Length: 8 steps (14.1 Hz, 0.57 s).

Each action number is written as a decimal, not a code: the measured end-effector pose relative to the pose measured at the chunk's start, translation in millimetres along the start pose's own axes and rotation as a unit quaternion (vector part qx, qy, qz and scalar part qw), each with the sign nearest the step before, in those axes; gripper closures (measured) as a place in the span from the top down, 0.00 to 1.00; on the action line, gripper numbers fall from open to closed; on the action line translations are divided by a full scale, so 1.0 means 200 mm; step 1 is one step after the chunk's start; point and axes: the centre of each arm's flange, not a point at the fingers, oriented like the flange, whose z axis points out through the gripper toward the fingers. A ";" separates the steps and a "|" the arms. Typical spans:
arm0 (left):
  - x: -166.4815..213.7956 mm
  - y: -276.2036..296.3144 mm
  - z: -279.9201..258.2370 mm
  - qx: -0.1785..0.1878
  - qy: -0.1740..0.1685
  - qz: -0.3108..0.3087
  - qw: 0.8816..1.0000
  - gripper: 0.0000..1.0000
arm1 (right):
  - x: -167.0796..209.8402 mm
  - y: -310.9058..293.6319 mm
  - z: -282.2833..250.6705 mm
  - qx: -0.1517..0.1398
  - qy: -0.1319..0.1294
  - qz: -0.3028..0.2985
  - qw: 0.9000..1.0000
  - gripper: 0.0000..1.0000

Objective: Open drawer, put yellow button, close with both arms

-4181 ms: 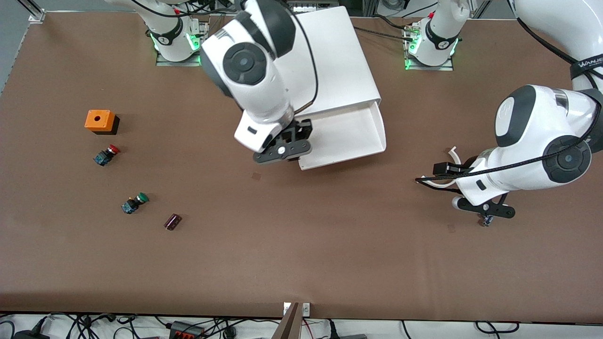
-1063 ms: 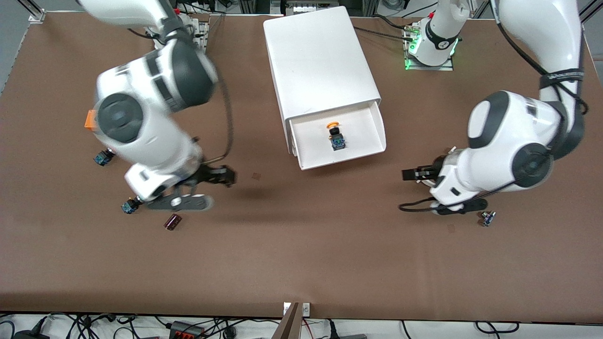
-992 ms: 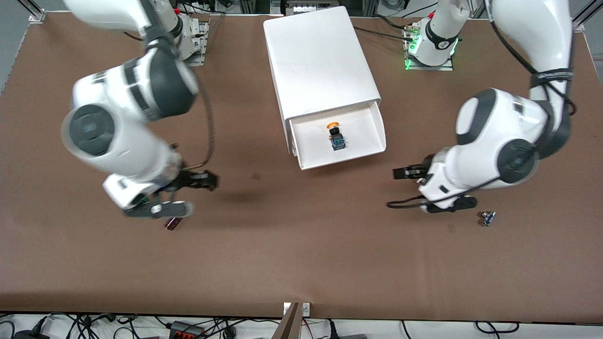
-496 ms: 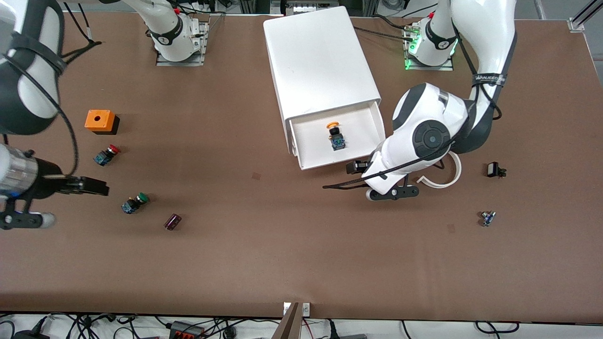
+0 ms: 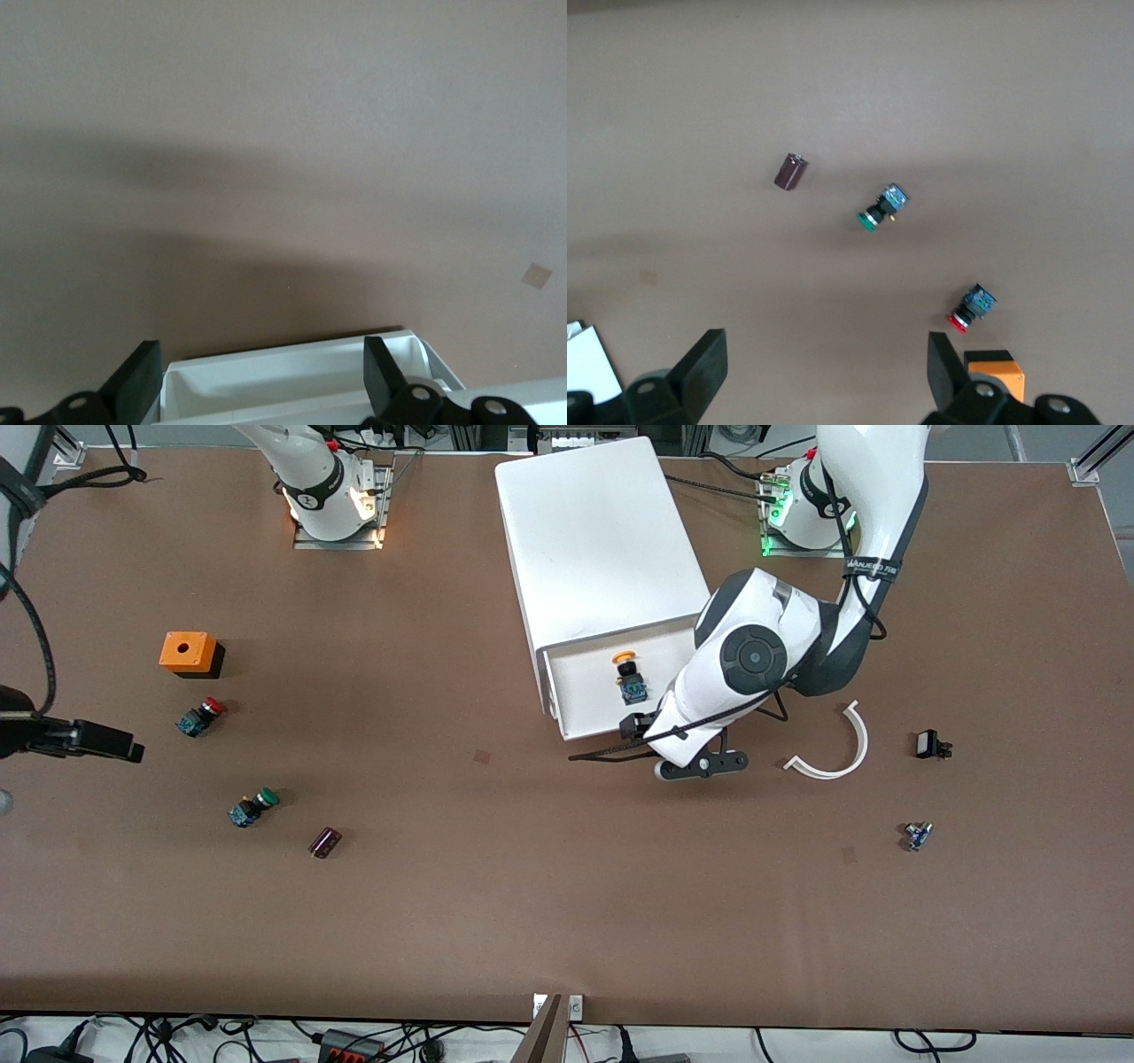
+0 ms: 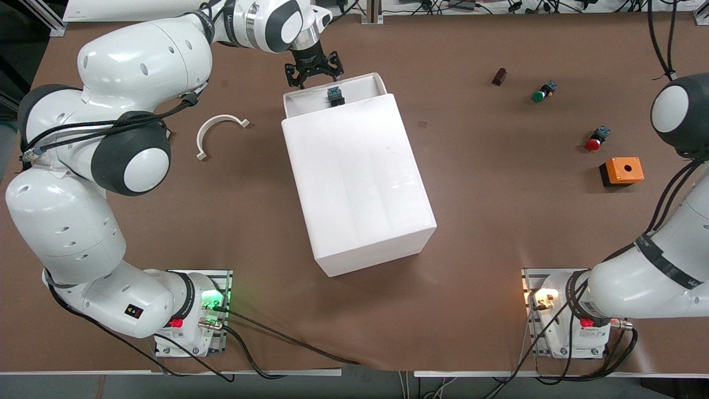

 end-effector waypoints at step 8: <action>-0.26 0.05 0.08 0.016 -0.029 0.013 0.999 1.00 | -0.27 0.11 -0.16 -0.007 0.040 -0.029 0.999 1.00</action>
